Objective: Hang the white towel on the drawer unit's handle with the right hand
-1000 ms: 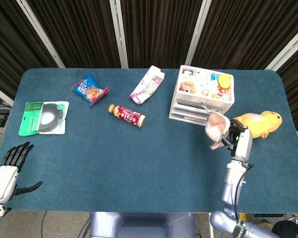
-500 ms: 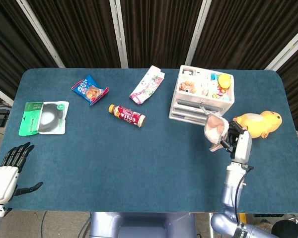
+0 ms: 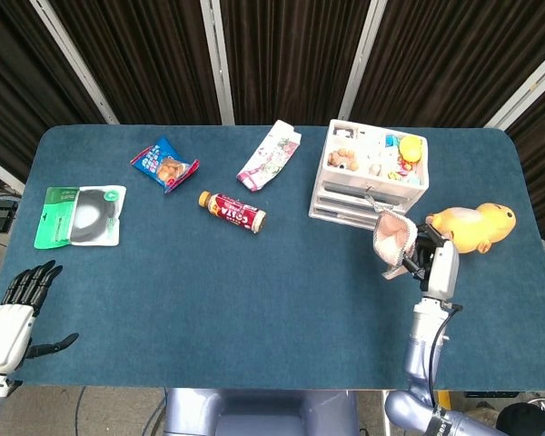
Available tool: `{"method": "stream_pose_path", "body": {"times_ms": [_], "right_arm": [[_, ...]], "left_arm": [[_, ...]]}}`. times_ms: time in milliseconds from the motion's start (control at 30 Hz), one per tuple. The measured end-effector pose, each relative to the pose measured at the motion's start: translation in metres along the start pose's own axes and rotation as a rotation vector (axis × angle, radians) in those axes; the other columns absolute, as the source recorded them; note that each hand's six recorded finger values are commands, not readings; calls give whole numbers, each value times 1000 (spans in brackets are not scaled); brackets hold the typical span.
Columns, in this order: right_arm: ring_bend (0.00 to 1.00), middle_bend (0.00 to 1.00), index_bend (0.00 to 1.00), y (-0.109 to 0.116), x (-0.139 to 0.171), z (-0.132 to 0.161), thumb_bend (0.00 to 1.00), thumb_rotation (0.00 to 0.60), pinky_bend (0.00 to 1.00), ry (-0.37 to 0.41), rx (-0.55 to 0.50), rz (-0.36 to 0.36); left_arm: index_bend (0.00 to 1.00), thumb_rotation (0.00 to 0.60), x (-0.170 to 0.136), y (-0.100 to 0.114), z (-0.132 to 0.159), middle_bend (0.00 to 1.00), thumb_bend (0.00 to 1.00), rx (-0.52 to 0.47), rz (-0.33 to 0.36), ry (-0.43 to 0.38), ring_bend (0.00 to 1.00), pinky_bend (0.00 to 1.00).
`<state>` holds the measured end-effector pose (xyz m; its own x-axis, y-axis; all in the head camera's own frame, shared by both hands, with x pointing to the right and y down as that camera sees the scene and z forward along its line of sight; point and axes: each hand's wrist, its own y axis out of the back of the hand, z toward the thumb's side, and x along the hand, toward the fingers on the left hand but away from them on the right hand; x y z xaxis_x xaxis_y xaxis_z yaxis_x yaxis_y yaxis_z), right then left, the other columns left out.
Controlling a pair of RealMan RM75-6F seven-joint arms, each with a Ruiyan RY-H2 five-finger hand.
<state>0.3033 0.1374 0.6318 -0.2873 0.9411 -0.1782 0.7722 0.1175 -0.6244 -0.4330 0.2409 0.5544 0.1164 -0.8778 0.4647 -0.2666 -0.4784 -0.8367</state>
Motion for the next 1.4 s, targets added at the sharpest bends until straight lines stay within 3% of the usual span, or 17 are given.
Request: {"method": "stream_pose_path", "body": {"times_ms": [267, 367, 500, 567, 667, 700, 800, 1033, 1200, 1400], "right_arm": [[902, 927, 692, -4, 2, -8, 508, 600, 986, -16, 23, 10], [814, 861, 617, -8, 5, -13, 428, 600, 915, -26, 38, 27], [515, 546, 307, -16, 11, -19, 183, 600, 559, -33, 76, 74], [288, 325, 136, -21, 15, -21, 67, 600, 417, -36, 101, 112], [49, 98, 18, -28, 23, -25, 2, 600, 222, -40, 158, 181], [20, 59, 6, -30, 26, -26, 0, 600, 162, -39, 186, 200], [0, 0, 0, -33, 35, -28, 0, 600, 29, -32, 269, 249], [0, 0, 0, -22, 49, -31, 0, 600, 25, 5, 524, 347], [0, 0, 0, 10, 58, -35, 0, 600, 25, 76, 756, 412], [0, 0, 0, 63, 75, -29, 0, 600, 22, 208, 945, 452]], "left_arm": [[0, 600, 0, 1, 0, 0, 0, 0, 2, 0, 0, 0], [0, 600, 0, 1, 0, 0, 0, 0, 4, -1, 0, 0], [0, 600, 0, 1, 0, 0, 1, 0, 4, -1, 0, 0], [0, 600, 0, 1, 0, 0, 0, 1, 4, -1, 0, 0], [0, 600, 0, 1, -1, 0, 1, 3, 4, -1, 0, 0], [0, 600, 0, 1, -1, 0, 1, 3, 4, -1, 0, 0], [0, 600, 0, 2, -1, 0, 1, 3, 4, 0, 0, 0], [0, 600, 0, 3, 0, 0, 1, 7, 4, -9, 0, 0], [0, 600, -1, 3, -1, 0, 1, 17, 5, -10, 0, 0], [0, 600, 0, 3, -4, 0, 0, 52, 5, -8, 0, 0]]}}
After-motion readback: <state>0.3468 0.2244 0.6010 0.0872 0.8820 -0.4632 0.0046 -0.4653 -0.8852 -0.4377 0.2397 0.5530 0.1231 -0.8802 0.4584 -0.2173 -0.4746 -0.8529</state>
